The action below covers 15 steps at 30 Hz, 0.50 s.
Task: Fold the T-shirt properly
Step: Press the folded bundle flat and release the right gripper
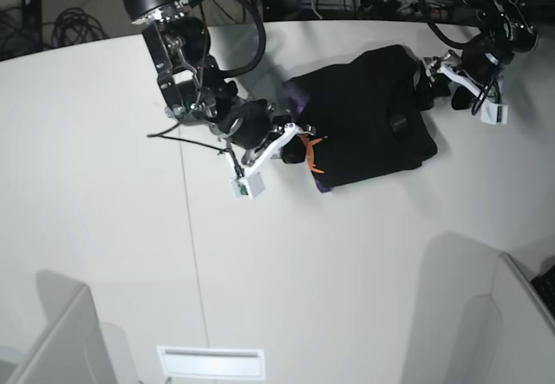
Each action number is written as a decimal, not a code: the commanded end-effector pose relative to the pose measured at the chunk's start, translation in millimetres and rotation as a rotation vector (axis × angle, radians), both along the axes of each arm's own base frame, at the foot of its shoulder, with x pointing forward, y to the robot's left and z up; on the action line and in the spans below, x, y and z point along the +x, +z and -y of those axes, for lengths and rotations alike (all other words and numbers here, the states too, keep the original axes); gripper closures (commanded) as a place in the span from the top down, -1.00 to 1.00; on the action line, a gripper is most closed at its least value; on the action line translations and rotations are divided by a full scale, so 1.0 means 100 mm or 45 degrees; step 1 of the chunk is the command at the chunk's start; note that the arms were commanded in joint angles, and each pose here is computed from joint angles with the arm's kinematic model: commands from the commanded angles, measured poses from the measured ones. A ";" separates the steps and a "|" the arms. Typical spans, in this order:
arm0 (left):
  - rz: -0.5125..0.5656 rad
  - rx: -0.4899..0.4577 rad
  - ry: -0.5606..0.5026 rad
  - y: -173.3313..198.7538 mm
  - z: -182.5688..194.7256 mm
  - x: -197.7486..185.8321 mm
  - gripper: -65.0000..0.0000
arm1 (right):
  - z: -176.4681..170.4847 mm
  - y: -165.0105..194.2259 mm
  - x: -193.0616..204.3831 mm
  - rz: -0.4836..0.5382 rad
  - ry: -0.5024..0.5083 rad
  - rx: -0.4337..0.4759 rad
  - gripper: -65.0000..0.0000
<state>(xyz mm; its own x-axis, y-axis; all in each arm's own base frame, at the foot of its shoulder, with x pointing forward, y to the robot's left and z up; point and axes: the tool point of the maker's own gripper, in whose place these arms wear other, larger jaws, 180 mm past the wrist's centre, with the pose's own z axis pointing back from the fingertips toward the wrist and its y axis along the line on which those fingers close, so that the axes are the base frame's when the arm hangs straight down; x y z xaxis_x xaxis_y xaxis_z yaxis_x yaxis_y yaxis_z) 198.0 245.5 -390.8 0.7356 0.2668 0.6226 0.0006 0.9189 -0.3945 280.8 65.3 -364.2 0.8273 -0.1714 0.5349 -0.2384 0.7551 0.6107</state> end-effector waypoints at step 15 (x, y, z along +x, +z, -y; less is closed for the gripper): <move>-0.006 -0.158 -0.156 -0.20 0.51 0.29 0.79 | 0.19 0.04 -0.04 0.051 -0.012 -0.028 -1.00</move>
